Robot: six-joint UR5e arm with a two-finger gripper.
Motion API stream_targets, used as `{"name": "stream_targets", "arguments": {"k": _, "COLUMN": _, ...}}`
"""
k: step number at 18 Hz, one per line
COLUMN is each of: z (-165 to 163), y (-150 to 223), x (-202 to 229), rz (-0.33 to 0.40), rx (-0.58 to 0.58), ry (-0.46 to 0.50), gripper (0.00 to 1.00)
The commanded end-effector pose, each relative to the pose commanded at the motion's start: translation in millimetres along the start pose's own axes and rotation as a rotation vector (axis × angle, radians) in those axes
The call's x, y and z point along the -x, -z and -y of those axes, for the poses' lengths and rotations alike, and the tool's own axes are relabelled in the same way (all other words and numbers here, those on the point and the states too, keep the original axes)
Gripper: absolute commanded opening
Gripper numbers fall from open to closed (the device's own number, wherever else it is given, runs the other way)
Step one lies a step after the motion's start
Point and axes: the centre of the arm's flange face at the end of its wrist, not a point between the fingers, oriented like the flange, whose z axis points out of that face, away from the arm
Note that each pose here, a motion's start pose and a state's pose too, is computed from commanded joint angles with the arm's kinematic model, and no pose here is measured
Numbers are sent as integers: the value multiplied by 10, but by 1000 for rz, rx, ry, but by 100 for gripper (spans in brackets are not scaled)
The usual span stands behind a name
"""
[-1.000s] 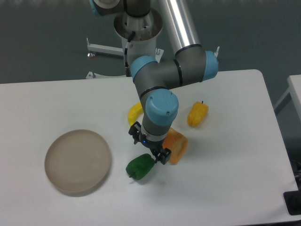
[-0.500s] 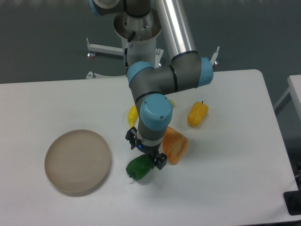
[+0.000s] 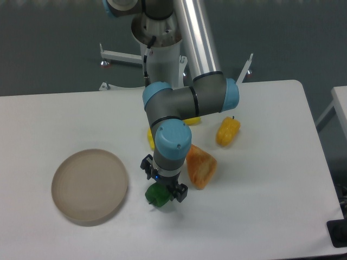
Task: Pick up the green pepper from the table
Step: 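Close the gripper fingers around the green bell pepper, then lift the green pepper and carry it up beside the yellow pepper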
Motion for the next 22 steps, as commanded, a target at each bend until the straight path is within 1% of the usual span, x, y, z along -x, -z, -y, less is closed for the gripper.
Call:
{"name": "stream_targets", "arguments": {"k": 3, "z": -1, "y": -47, "x": 14, "rz": -2, "rx": 5, "ry": 0, "gripper": 100}}
{"name": "stream_targets", "arguments": {"k": 4, "z": -4, "y": -71, "x": 17, "rz": -5, "rx": 9, "ry": 3, "gripper": 89}}
{"name": "stream_targets", "arguments": {"k": 5, "z": -2, "y": -69, "x": 18, "rz": -5, "rx": 7, "ry": 5, "gripper": 71}}
{"name": "stream_targets", "arguments": {"k": 6, "z": 1, "y": -62, "x": 21, "rz": -3, "rx": 6, "ry": 8, "gripper": 60}}
{"name": "stream_targets", "arguments": {"k": 7, "z": 3, "y": -55, "x": 24, "rz": -1, "rx": 6, "ry": 11, "gripper": 46}}
{"name": "stream_targets", "arguments": {"k": 8, "z": 11, "y": -4, "x": 17, "rz": 2, "rx": -2, "ry": 19, "gripper": 28}}
{"name": "stream_targets", "arguments": {"k": 9, "z": -1, "y": 36, "x": 20, "rz": 3, "rx": -9, "ry": 28, "gripper": 16}}
{"name": "stream_targets", "arguments": {"k": 10, "z": -25, "y": 114, "x": 42, "rz": 11, "rx": -18, "ry": 34, "gripper": 10}}
{"name": "stream_targets", "arguments": {"k": 11, "z": -32, "y": 194, "x": 55, "rz": 21, "rx": -25, "ry": 42, "gripper": 9}}
{"name": "stream_targets", "arguments": {"k": 13, "z": -159, "y": 391, "x": 163, "rz": 44, "rx": -41, "ry": 69, "gripper": 9}}
{"name": "stream_targets", "arguments": {"k": 19, "z": -763, "y": 1198, "x": 451, "rz": 113, "rx": -125, "ry": 153, "gripper": 9}}
{"name": "stream_targets", "arguments": {"k": 21, "z": -909, "y": 1329, "x": 516, "rz": 130, "rx": -130, "ry": 172, "gripper": 9}}
{"name": "stream_targets", "arguments": {"k": 22, "z": -1049, "y": 1402, "x": 587, "rz": 141, "rx": -131, "ry": 194, "gripper": 9}}
